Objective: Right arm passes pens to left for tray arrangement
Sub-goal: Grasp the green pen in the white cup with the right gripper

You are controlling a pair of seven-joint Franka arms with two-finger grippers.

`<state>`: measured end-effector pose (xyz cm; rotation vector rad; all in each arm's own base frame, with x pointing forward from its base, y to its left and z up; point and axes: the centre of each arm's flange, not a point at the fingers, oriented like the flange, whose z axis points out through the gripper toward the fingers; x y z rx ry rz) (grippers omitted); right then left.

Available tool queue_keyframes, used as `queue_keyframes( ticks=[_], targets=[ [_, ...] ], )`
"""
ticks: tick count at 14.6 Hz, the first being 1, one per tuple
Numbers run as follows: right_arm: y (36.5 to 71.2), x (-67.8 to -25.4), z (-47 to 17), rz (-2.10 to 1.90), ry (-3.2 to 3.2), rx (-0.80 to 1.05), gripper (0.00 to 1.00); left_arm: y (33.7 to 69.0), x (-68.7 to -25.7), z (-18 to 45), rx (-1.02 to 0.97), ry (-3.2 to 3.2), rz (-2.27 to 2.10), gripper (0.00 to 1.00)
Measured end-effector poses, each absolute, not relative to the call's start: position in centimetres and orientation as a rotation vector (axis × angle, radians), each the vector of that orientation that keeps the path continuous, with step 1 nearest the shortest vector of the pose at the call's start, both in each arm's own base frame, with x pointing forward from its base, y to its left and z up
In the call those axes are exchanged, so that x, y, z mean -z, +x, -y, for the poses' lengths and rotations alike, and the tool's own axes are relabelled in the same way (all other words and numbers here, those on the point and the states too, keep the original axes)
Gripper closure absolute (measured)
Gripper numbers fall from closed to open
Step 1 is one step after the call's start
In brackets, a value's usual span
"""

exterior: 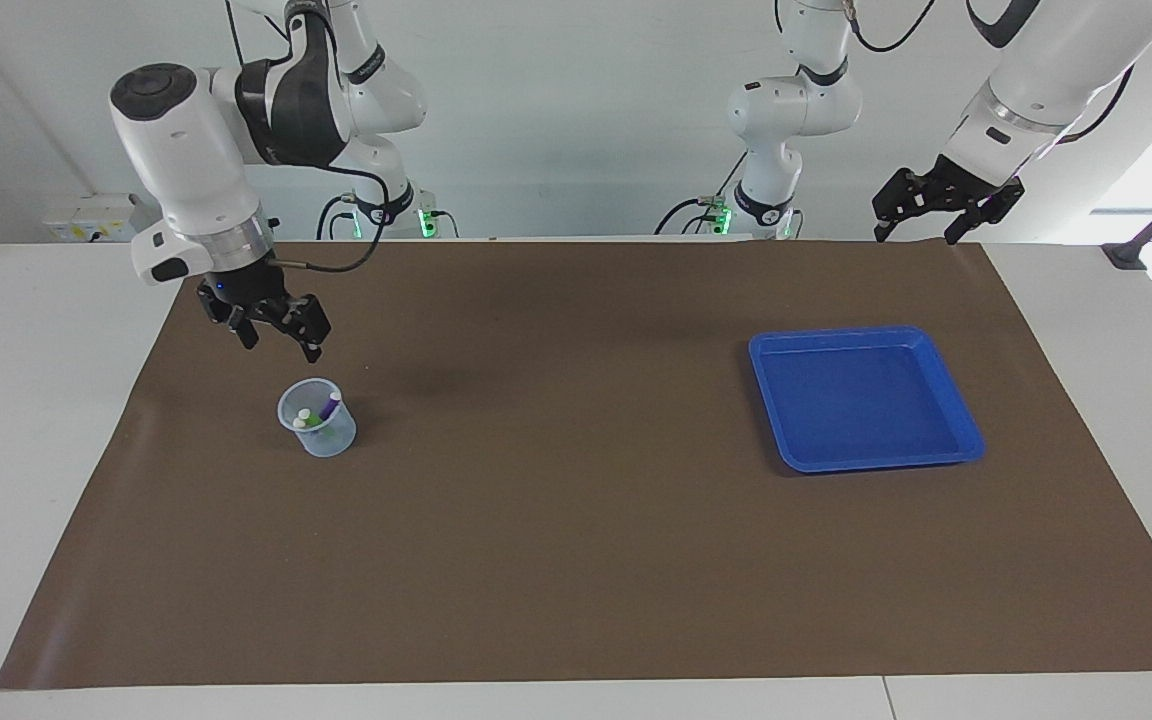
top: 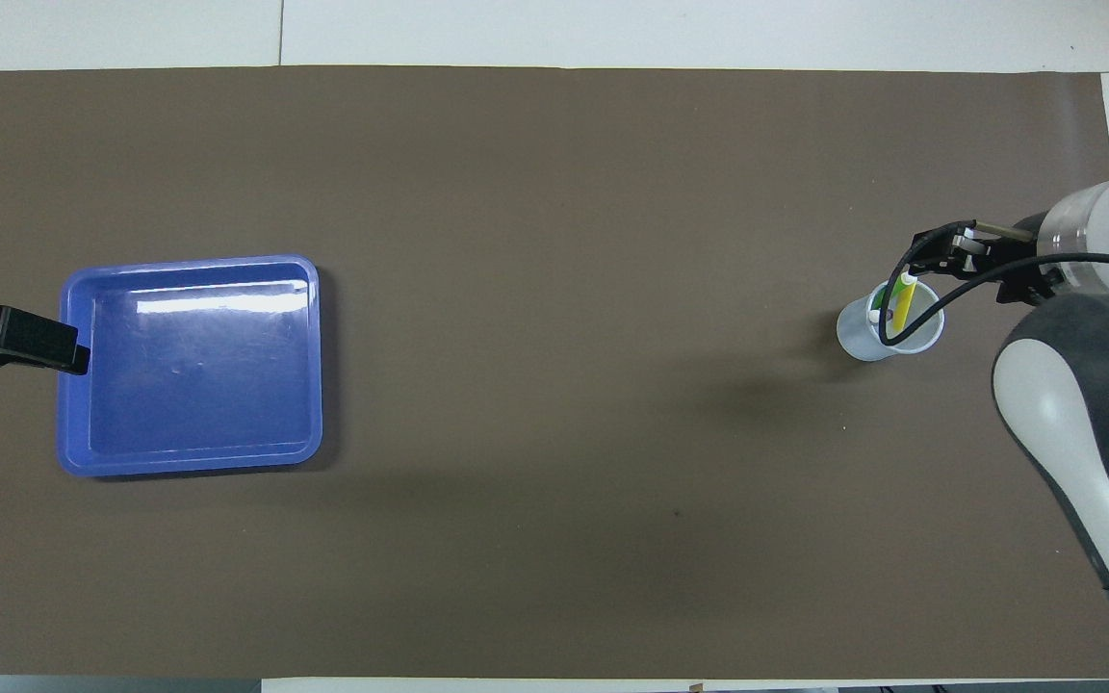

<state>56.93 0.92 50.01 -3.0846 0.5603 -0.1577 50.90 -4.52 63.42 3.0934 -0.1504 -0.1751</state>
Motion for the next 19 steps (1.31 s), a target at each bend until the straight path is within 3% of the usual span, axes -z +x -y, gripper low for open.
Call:
queue_keyframes(
  ticks=[3,8,19],
  targets=[
    [58.1,-46.8,-0.9,-0.768,-3.038,0.147,0.08,50.9,-63.4,4.4,0.176,3.093,0.148,0.00],
    [59.5,-42.8,-0.7,-1.004,-3.022,0.153,0.23,51.1,-63.2,4.4,0.182,3.092,0.146,0.00],
    [59.4,-41.5,-0.9,-1.119,-2.991,0.128,0.40,50.4,-62.2,4.1,0.214,3.095,0.134,0.00]
  ],
)
